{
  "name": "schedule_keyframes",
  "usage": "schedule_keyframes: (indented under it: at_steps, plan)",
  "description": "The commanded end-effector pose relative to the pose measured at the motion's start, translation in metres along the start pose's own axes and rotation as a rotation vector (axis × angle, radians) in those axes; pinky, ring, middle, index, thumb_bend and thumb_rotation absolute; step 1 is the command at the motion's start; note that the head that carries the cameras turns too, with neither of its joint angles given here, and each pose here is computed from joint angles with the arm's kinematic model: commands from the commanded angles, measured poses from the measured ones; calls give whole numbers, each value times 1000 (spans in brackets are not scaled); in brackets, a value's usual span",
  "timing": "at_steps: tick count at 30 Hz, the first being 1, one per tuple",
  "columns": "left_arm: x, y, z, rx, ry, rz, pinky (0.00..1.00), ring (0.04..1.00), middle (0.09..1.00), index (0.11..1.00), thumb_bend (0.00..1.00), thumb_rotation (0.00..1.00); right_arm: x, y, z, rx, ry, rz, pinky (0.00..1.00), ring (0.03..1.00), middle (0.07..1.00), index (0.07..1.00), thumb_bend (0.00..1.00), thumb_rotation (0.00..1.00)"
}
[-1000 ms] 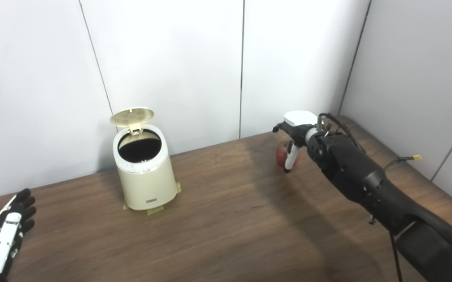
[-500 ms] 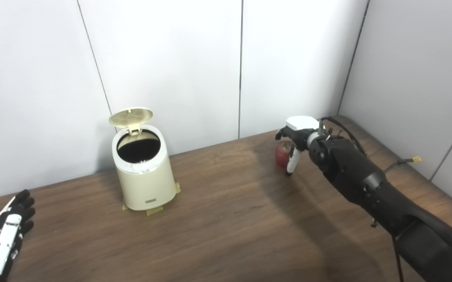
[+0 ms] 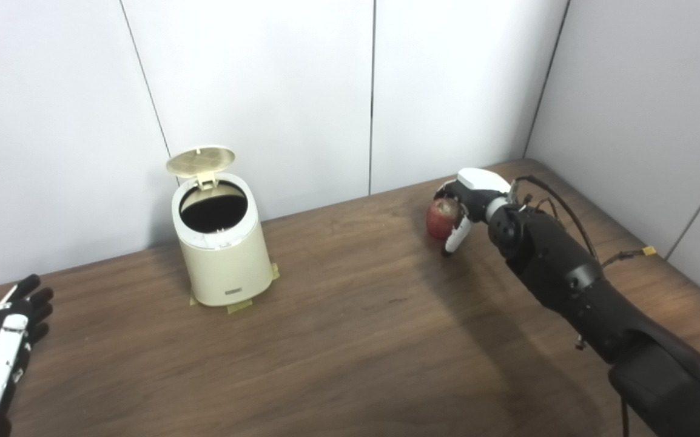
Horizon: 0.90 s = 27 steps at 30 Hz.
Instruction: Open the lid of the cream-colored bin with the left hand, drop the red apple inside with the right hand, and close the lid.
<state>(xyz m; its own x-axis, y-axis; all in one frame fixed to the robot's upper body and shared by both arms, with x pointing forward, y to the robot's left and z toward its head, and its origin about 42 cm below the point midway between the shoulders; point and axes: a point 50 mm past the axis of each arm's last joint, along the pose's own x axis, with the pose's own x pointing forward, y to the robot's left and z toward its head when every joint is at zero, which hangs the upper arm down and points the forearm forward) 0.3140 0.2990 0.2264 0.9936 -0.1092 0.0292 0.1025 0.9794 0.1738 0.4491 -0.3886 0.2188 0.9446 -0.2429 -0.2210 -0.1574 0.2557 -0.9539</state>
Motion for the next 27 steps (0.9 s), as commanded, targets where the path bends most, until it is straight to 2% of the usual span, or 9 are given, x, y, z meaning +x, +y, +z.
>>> schedule_keyframes:
  at_steps: [1,7,11,17,18,20,21,23,27]
  plan:
    - [4,7,18,27,-60,4,951,951,937,959,382,812,0,-26,6,23,-30,-93,690,757,787,768,914,116]
    - [3,7,22,27,-67,-6,974,957,943,965,352,810,-2,-17,9,-10,-21,-103,655,744,773,764,908,133]
    - [3,7,23,29,-67,-3,964,953,946,967,350,804,-4,-10,13,-18,-32,-121,608,721,760,763,884,101]
    - [3,6,25,28,-70,-4,969,954,949,967,358,790,-5,-10,13,5,-41,-151,608,708,742,737,867,62]
    - [3,6,25,28,-71,-5,966,955,949,966,350,791,-6,-10,13,13,-49,-174,603,698,736,727,864,52]
    - [3,5,26,33,-71,-8,966,959,955,972,342,805,-7,-9,10,42,-72,-231,550,596,654,666,847,10]
    - [3,5,26,34,-71,-8,967,961,956,974,340,810,-7,-8,8,59,-81,-266,535,560,569,587,691,5]
    - [3,4,26,31,-70,-7,973,968,959,978,330,813,-6,-7,6,83,-87,-311,500,455,516,518,555,0]
    - [3,3,26,38,-66,-6,975,964,953,975,313,825,-5,-6,4,104,-98,-339,552,469,496,470,522,0]
